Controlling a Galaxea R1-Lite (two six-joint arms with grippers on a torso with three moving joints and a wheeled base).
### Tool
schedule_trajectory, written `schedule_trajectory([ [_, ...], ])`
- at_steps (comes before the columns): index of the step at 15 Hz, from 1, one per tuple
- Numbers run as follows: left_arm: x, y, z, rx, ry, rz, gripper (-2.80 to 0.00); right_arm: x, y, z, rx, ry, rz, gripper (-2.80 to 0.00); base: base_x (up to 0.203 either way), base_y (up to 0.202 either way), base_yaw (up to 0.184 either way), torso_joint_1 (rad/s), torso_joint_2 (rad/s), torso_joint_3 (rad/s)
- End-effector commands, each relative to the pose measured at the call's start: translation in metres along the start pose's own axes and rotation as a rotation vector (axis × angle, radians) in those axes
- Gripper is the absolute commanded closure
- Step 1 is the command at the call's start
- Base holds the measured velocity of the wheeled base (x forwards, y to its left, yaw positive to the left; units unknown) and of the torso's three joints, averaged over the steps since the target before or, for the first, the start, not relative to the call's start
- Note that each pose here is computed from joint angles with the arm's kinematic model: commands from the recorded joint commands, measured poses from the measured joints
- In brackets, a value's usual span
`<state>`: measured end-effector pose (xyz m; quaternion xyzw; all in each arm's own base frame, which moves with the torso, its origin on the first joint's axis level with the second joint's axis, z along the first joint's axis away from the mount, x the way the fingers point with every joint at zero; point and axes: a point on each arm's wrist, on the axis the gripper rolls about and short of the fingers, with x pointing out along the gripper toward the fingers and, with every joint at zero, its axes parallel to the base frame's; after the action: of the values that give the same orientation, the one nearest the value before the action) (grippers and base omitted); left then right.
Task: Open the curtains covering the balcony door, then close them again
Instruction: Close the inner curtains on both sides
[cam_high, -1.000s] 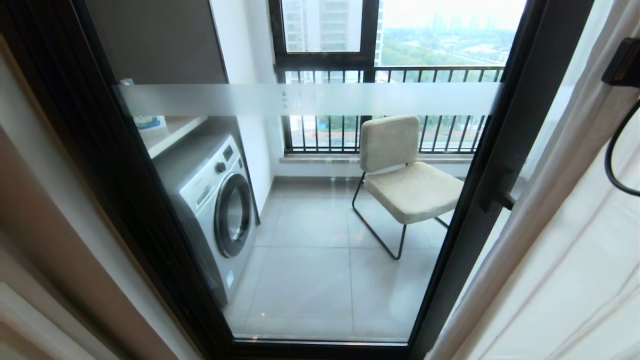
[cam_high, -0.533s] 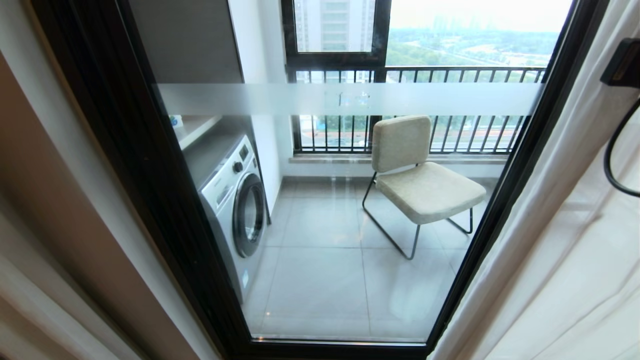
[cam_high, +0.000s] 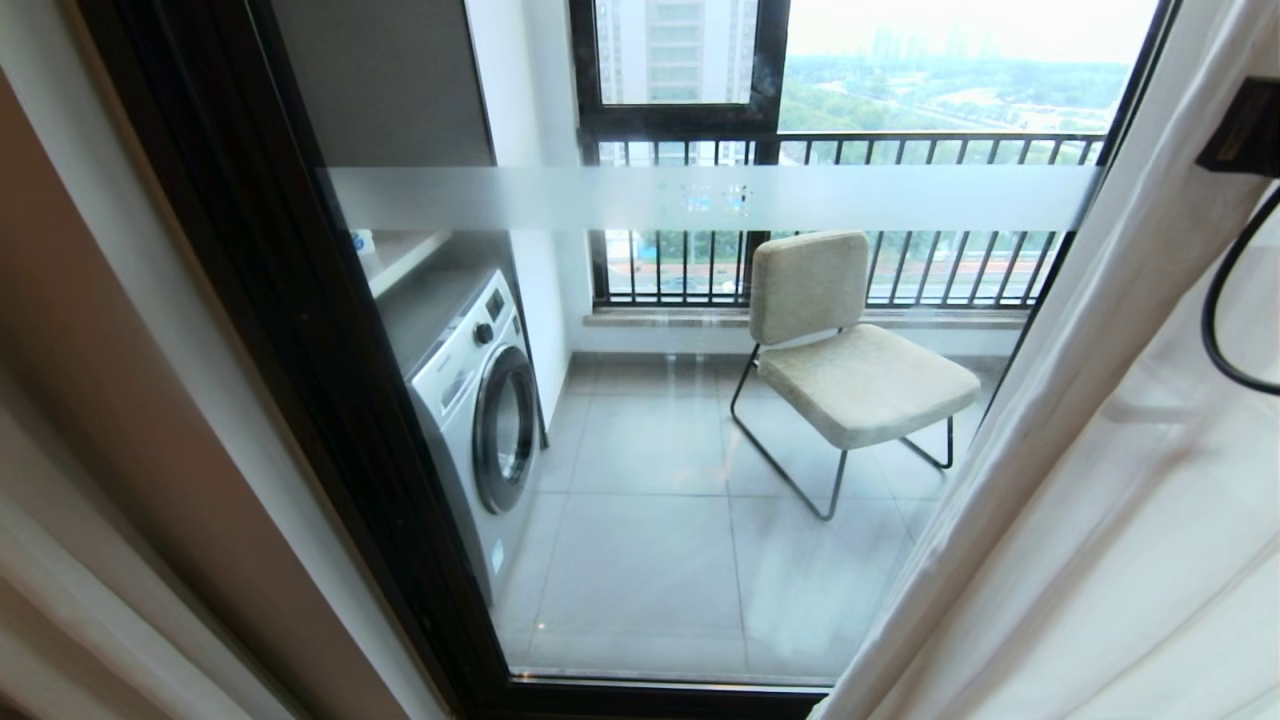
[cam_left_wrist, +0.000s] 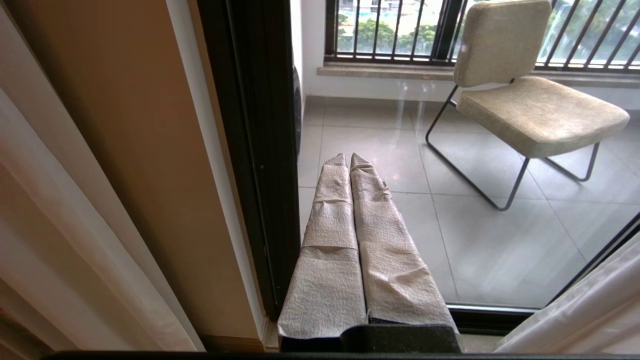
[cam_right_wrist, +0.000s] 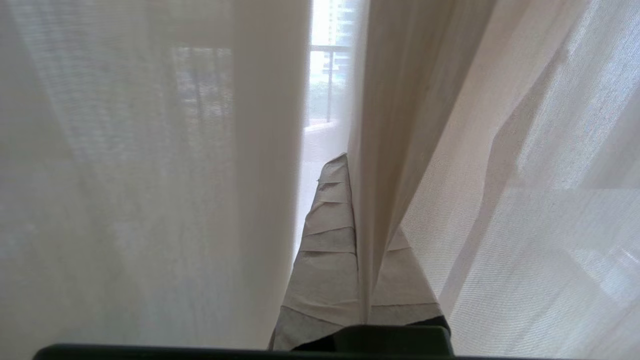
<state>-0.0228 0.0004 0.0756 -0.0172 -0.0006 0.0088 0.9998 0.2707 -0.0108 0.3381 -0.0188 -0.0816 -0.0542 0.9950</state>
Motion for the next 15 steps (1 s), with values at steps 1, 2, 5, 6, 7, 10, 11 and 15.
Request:
schedule_trajectory([
  [1, 0.000, 0.000, 0.000, -0.001, -0.001, 0.001, 0.00, 0.001, 0.000, 0.000, 0.000, -0.003, -0.002, 0.00, 0.000, 0.000, 0.000, 0.000, 0.00, 0.000],
  [2, 0.000, 0.000, 0.000, -0.001, -0.001, 0.001, 0.00, 0.001, 0.000, -0.001, 0.000, 0.000, -0.002, 0.00, 0.000, 0.000, 0.000, 0.000, 0.00, 0.000],
  [5, 0.000, 0.000, 0.000, -0.001, -0.001, 0.001, 0.00, 0.002, 0.000, -0.005, 0.000, 0.011, -0.004, 0.00, 0.000, 0.000, 0.000, 0.000, 0.00, 0.000],
  [6, 0.000, 0.000, 0.000, -0.001, -0.001, 0.001, 0.00, 0.002, 0.000, -0.005, -0.003, 0.011, -0.003, 0.00, 0.000, 0.000, 0.000, 0.000, 0.00, 0.000],
  [7, 0.000, 0.000, 0.000, -0.001, -0.001, 0.001, 0.00, 0.003, 0.000, -0.004, -0.003, 0.007, -0.002, 0.00, 0.000, 0.000, 0.000, 0.000, 0.00, 0.000],
  [10, 0.000, 0.000, 0.000, -0.001, -0.001, 0.001, 0.00, 0.003, 0.008, 0.007, -0.022, -0.029, 0.023, 0.00, 0.000, 0.000, 0.000, 0.000, 0.00, 0.000],
  [11, 0.000, 0.000, 0.000, -0.001, -0.001, 0.001, 0.00, 0.003, 0.012, 0.009, -0.039, -0.038, 0.038, 0.00, 0.000, 0.000, 0.000, 0.000, 0.00, 0.000],
  [15, 0.000, 0.000, 0.000, -0.001, -0.001, 0.001, 0.00, 0.000, 0.045, 0.022, -0.095, -0.088, 0.150, 0.00, 0.000, 0.000, 0.000, 0.000, 0.00, 0.000],
])
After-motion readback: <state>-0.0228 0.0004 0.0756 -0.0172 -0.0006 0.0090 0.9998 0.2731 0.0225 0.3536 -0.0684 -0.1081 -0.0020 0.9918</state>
